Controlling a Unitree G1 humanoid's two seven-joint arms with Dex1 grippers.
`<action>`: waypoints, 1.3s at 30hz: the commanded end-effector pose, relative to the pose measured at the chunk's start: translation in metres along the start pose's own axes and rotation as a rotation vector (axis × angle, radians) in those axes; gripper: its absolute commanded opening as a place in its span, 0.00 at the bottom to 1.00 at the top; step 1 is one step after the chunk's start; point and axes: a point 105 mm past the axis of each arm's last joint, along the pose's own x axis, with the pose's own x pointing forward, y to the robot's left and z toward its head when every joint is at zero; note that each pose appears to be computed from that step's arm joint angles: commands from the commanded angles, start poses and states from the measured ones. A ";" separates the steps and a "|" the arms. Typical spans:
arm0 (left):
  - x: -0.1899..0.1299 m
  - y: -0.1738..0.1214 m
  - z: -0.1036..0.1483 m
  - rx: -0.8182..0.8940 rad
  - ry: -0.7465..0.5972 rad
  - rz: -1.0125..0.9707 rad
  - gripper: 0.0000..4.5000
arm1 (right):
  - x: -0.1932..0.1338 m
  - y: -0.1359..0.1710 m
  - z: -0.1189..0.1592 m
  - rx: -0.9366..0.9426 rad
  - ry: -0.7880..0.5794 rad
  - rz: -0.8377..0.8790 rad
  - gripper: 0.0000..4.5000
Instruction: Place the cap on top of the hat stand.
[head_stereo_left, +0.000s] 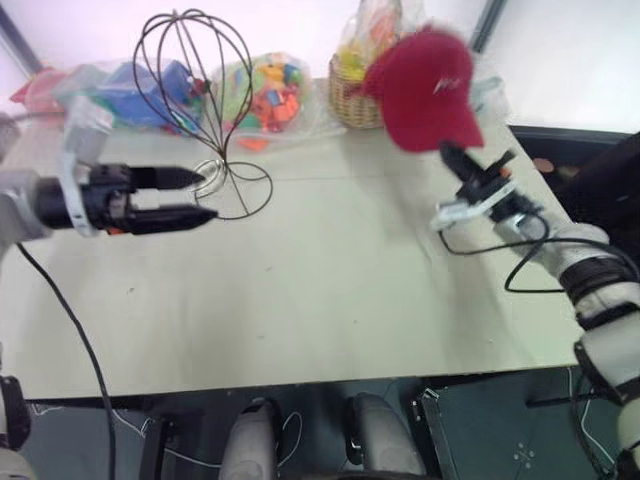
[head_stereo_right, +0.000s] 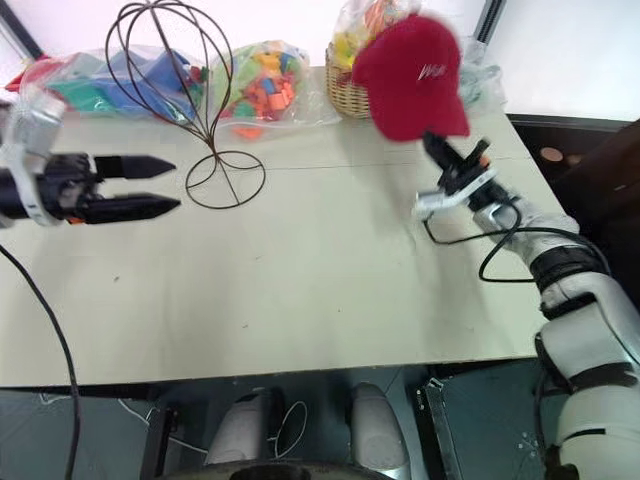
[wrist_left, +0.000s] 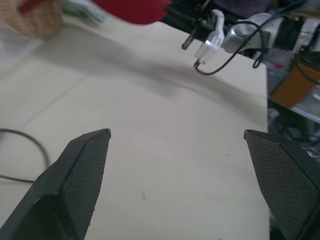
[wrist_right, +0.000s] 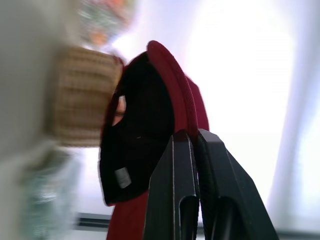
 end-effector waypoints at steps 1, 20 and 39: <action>-0.010 -0.004 0.023 0.058 -0.044 0.026 1.00 | 0.030 -0.084 0.001 -0.007 0.072 -0.192 0.01; -0.091 0.023 0.047 0.113 -0.106 0.272 1.00 | 0.121 -0.183 0.135 0.375 -0.167 -0.379 0.01; -0.087 0.023 0.042 0.099 -0.194 0.293 1.00 | 0.153 -0.151 0.227 0.426 -0.342 -0.161 0.01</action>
